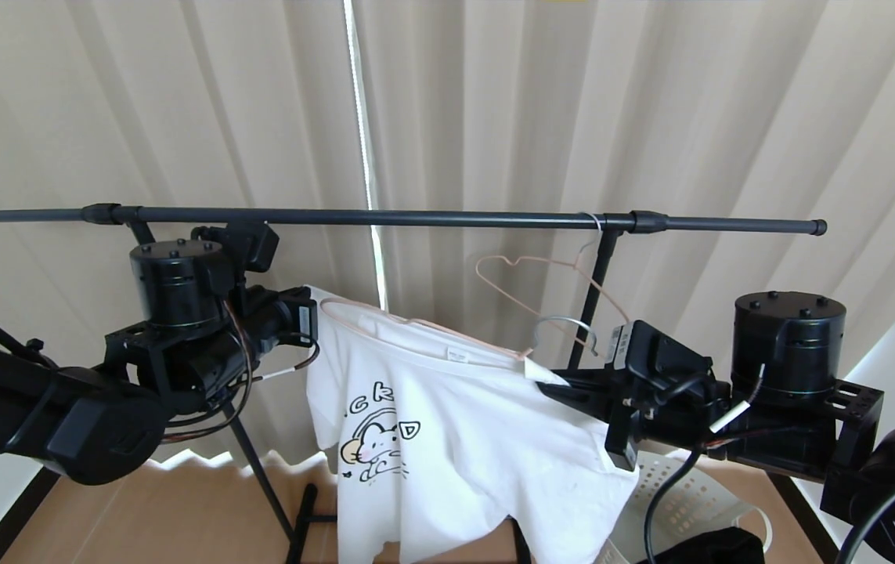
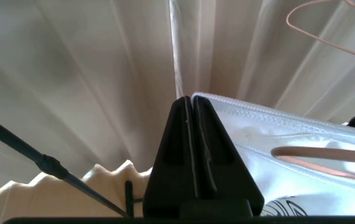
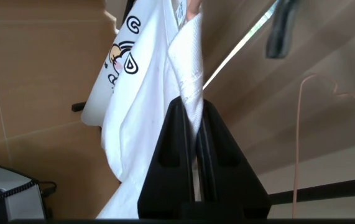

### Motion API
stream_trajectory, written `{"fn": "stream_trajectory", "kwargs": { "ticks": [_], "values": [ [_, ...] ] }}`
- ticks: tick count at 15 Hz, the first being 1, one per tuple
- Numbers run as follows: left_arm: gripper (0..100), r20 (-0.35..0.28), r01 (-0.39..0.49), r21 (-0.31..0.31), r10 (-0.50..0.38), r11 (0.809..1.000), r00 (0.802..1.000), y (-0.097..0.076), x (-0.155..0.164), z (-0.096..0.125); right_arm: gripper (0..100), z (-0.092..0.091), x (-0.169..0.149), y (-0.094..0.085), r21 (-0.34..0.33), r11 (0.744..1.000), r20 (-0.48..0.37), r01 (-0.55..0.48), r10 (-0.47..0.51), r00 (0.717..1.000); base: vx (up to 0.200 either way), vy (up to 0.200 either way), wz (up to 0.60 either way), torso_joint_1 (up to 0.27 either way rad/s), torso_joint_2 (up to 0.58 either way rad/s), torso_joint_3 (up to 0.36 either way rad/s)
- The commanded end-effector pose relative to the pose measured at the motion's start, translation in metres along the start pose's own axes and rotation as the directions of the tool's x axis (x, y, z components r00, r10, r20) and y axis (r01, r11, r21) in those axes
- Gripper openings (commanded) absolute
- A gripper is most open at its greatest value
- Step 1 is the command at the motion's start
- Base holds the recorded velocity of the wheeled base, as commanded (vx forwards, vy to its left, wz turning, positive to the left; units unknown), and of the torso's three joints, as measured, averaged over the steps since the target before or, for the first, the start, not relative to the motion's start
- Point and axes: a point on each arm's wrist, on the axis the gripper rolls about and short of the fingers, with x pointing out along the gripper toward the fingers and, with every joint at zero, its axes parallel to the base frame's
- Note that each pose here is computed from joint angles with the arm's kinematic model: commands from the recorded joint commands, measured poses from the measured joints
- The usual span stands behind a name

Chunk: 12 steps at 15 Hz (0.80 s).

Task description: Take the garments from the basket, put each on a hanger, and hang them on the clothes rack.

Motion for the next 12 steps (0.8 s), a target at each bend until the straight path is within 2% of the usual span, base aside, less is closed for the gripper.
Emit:
{"fn": "stream_trajectory", "kwargs": {
  "ticks": [1,3,6,12],
  "values": [
    [0,0.012,0.002,-0.003,-0.002,1.000,1.000,0.000,0.001,0.006,0,-0.001,0.002,0.000,0.001,1.000,-0.005,-0.002,0.002,1.000,0.000,0.000,0.00,0.000,0.00,0.000],
    [0,0.016,0.005,-0.002,-0.005,1.000,1.000,-0.001,0.002,0.009,0,-0.003,0.006,0.001,0.003,1.000,-0.018,-0.001,0.001,1.000,0.000,0.000,0.00,0.000,0.00,0.000],
    [0,-0.012,0.014,0.006,-0.014,1.000,1.000,-0.003,0.002,0.016,0,-0.007,0.013,0.004,0.004,1.000,-0.053,0.011,-0.011,0.999,0.000,0.000,0.00,0.000,0.00,0.000],
    [0,-0.034,0.032,0.063,-0.030,0.997,0.999,-0.006,-0.007,0.024,0,-0.009,0.018,0.002,0.007,0.999,-0.072,0.032,-0.031,0.997,0.000,0.000,0.00,0.000,0.00,0.000]
  ]
}}
